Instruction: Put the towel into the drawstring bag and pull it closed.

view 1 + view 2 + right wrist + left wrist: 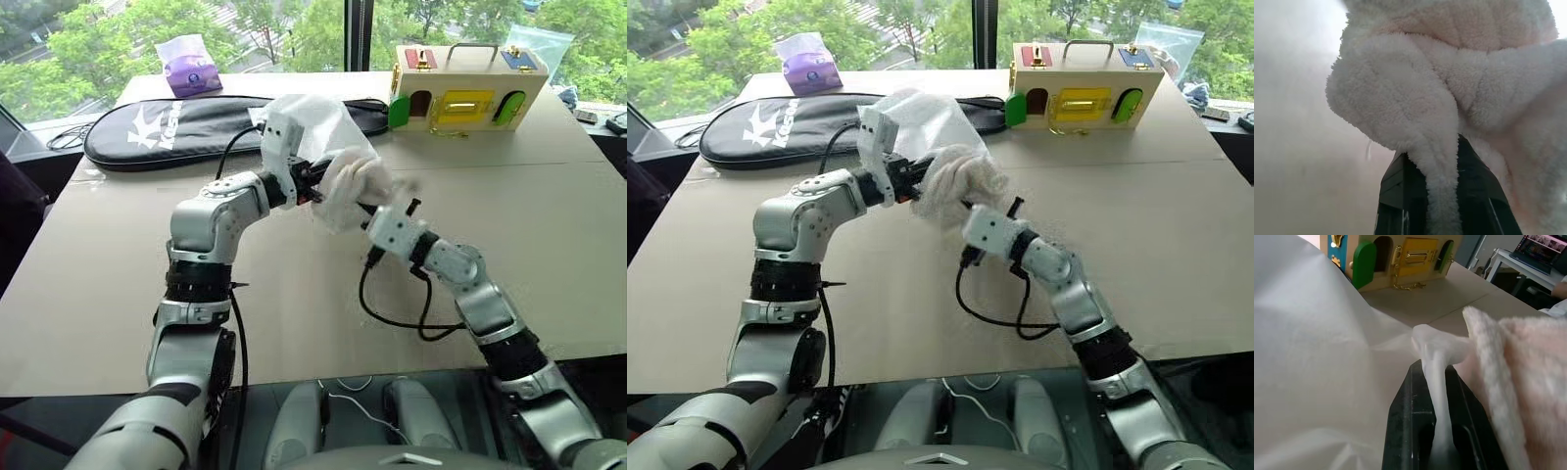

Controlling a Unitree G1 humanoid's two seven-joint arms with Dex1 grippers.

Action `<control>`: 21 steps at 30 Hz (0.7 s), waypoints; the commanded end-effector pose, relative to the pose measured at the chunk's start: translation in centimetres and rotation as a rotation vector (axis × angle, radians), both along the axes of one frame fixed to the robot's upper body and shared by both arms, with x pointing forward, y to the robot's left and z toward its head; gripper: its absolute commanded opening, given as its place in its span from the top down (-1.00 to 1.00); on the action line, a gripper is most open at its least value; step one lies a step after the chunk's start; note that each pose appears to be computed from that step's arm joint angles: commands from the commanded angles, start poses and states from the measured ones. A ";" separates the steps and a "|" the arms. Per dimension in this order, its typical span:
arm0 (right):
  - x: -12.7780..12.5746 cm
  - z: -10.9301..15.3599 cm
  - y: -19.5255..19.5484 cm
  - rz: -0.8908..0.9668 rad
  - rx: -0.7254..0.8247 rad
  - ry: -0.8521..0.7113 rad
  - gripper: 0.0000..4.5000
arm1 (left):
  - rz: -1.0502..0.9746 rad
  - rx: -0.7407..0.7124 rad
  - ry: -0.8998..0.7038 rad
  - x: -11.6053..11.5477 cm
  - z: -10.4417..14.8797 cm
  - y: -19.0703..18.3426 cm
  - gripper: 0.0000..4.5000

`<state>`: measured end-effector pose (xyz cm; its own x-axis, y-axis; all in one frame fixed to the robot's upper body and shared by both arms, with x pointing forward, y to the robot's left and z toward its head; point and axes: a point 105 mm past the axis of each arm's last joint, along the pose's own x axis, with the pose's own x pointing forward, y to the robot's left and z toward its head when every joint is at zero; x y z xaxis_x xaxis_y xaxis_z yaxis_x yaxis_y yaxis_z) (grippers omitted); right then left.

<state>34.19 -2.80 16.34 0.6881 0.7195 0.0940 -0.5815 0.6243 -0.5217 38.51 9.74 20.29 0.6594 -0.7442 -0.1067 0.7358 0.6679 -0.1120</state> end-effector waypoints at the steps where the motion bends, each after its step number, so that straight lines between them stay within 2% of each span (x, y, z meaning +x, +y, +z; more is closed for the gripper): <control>1: 0.9 2.9 -2.0 -0.088 0.209 0.035 0.97 | -0.041 0.028 -0.044 -0.8 0.8 0.0 1.00; 6: 1.1 3.4 -2.6 -0.082 0.442 0.201 0.97 | -0.066 0.038 -0.040 -1.2 0.5 0.0 1.00; 8: 0.5 3.0 -1.9 -0.028 0.470 0.278 0.97 | -0.089 0.028 -0.036 -1.4 0.5 -0.2 1.00; 12: -0.8 2.0 -0.3 0.036 0.339 0.284 0.97 | -0.095 -0.014 -0.018 -1.5 0.7 -0.4 1.00; 17: -2.0 -0.4 1.4 0.107 0.053 0.236 0.97 | -0.094 -0.086 0.039 -1.7 0.9 -0.7 1.00; 21: -2.4 -1.5 2.1 0.153 -0.048 0.258 0.97 | -0.111 -0.119 0.067 -2.2 1.0 -1.2 1.00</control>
